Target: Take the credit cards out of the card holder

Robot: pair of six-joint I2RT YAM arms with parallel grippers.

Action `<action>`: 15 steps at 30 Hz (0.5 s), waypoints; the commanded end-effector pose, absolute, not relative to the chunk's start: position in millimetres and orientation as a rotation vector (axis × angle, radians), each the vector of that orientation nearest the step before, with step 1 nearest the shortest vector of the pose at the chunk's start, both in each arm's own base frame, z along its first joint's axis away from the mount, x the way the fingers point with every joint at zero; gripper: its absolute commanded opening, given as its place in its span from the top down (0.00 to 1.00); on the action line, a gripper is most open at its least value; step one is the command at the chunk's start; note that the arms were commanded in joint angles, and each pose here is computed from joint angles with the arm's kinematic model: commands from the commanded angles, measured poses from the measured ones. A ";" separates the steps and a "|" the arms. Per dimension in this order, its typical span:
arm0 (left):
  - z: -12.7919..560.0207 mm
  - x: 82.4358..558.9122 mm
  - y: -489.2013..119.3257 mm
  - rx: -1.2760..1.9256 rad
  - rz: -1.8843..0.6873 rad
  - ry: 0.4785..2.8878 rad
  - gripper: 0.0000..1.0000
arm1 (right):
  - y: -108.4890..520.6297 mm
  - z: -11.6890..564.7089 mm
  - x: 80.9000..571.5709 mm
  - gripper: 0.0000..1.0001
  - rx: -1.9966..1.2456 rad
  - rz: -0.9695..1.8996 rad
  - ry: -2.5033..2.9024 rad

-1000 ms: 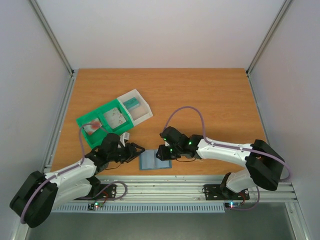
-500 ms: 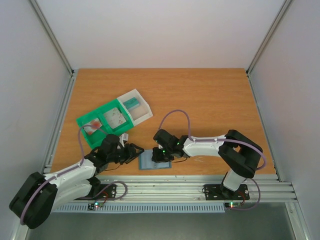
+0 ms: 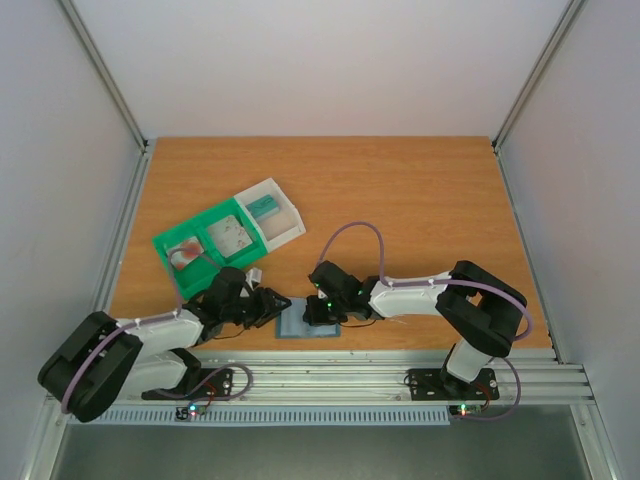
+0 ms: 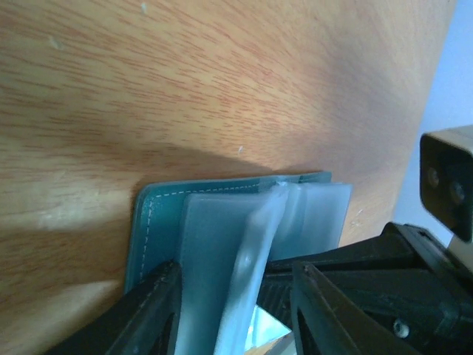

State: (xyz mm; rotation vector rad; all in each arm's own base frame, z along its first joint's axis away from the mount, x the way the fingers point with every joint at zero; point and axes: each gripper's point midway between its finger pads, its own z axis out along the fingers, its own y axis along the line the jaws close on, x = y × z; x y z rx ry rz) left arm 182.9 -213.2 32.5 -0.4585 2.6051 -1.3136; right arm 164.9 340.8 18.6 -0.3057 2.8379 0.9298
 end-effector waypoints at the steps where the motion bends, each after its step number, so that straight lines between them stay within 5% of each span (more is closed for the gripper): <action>1: 35.1 187.8 -222.0 -0.398 -1.368 2.565 0.62 | 323.6 -4.5 158.4 0.94 -0.277 0.821 2.895; 7: 49.7 188.0 -237.0 -0.379 -1.510 2.503 0.89 | 324.4 -7.0 157.7 0.94 -0.266 0.844 2.890; 15: 69.9 182.3 -269.8 -0.299 -1.620 2.470 1.00 | 326.0 -5.6 160.6 0.94 -0.262 0.860 2.865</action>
